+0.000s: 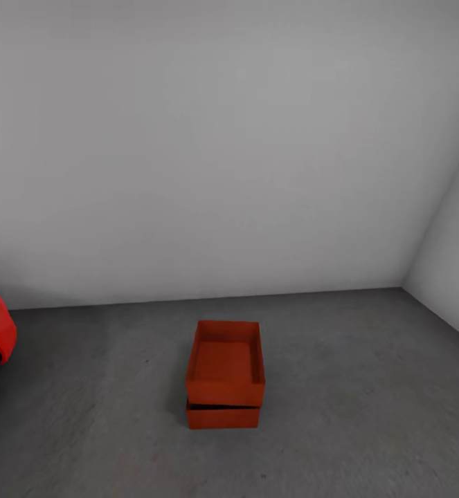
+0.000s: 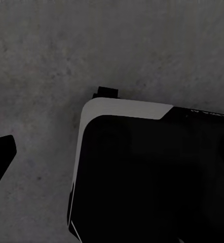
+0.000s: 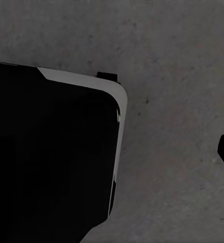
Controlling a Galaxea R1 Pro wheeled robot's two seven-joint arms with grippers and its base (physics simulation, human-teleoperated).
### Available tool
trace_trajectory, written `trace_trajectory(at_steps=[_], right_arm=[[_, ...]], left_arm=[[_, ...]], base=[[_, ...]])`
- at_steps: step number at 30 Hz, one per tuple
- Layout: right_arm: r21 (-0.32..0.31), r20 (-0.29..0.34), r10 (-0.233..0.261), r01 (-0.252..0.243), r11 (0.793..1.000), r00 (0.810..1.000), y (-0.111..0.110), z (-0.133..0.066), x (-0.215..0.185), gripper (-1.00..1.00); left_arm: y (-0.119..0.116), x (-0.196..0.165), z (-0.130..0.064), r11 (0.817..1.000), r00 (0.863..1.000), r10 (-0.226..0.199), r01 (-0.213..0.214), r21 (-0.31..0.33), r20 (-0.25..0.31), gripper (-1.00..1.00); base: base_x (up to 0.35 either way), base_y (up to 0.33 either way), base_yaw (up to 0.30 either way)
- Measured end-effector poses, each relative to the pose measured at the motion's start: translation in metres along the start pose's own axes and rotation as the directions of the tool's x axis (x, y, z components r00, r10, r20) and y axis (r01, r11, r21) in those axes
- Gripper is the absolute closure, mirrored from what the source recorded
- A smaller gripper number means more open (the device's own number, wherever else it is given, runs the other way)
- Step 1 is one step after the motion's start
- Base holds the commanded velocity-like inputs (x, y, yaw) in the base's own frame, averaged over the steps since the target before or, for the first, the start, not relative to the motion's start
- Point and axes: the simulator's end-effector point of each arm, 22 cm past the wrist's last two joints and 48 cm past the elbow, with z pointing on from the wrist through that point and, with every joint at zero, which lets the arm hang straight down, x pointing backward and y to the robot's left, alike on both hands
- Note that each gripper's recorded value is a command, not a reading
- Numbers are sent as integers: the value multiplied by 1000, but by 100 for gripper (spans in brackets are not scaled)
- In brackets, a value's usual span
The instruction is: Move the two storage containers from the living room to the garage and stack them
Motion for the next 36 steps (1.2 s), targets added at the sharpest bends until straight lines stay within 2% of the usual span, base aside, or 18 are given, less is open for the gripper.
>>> trace_trajectory(at_steps=[22,27,36], right_arm=[[5,34,0,0,1000,999,-2,-1,-14,-100],[14,13,1,-1,1000,1000,-2,-1,-10,-100],[10,42,4,-4,1000,999,7,-1,-20,-100]], left_arm=[[-2,-14,-3,1000,999,-1,1,6,35,-100],[-3,-17,-4,1000,999,-2,1,7,43,-100],[-4,-23,-5,1000,998,-2,2,10,58,-100]], base=[[0,0,0],[0,0,0],[0,0,0]])
